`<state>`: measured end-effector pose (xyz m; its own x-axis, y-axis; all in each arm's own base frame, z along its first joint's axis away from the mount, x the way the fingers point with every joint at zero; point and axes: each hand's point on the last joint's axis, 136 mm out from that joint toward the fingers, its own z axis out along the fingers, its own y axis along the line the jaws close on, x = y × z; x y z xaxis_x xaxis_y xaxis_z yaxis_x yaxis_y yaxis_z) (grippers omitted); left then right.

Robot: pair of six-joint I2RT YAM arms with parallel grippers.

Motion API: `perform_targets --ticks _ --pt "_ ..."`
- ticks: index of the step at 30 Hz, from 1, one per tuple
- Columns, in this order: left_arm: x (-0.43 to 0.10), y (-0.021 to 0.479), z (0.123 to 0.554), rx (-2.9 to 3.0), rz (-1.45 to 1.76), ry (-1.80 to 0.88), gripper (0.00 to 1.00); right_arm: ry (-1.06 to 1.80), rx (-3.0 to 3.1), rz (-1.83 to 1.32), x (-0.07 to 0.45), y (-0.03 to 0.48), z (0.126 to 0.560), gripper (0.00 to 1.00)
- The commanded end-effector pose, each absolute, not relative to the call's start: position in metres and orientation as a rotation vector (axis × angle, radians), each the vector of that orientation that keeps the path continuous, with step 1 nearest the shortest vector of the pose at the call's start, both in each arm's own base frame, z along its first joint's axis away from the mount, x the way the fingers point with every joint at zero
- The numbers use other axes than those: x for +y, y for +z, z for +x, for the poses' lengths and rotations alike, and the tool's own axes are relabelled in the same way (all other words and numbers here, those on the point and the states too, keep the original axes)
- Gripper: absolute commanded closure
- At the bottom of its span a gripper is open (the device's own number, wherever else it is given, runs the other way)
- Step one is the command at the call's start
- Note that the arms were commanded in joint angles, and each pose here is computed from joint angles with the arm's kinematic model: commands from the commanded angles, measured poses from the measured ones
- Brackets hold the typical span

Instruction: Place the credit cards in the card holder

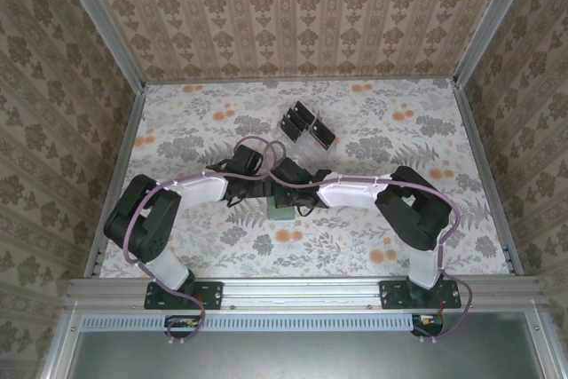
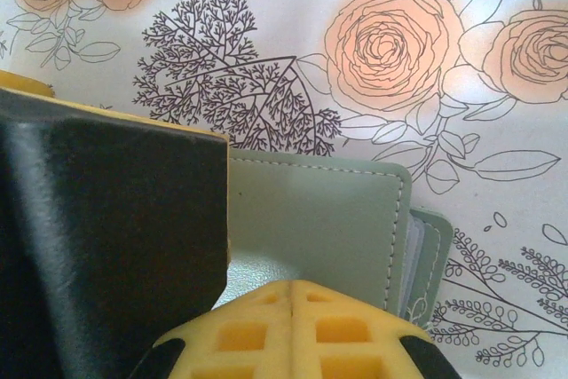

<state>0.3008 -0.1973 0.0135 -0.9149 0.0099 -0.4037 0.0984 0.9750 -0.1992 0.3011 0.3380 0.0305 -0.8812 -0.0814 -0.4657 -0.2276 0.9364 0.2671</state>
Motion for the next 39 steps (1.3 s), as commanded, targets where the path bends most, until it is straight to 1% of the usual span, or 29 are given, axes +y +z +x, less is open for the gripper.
perform_targets --ticks 1,5,7,15,20,28,34,39 --pt "-0.183 -0.048 0.264 2.916 0.006 -0.283 0.00 0.192 3.015 -0.497 0.300 -0.060 0.196 1.00" --pt "-0.182 -0.048 0.264 2.915 -0.005 -0.285 0.00 0.203 3.060 -0.487 0.296 -0.073 0.183 1.00" --pt "-0.182 -0.045 0.265 2.910 -0.014 -0.290 0.00 0.209 3.054 -0.482 0.295 -0.071 0.183 1.00" --pt "-0.182 -0.012 0.286 2.832 -0.203 -0.481 0.00 0.250 3.036 -0.495 0.300 -0.067 0.184 1.00" --pt "-0.182 -0.003 0.291 2.813 -0.273 -0.571 0.00 0.252 3.022 -0.526 0.300 -0.065 0.185 1.00" --pt "-0.178 -0.008 0.282 2.834 -0.263 -0.562 0.00 0.152 3.027 -0.563 0.286 -0.071 0.184 1.00" --pt "-0.168 -0.002 0.273 2.830 -0.247 -0.525 0.00 -0.013 3.012 -0.649 0.269 -0.079 0.188 1.00" --pt "-0.156 0.002 0.274 2.822 -0.283 -0.495 0.00 -0.067 3.023 -0.679 0.262 -0.088 0.182 1.00"
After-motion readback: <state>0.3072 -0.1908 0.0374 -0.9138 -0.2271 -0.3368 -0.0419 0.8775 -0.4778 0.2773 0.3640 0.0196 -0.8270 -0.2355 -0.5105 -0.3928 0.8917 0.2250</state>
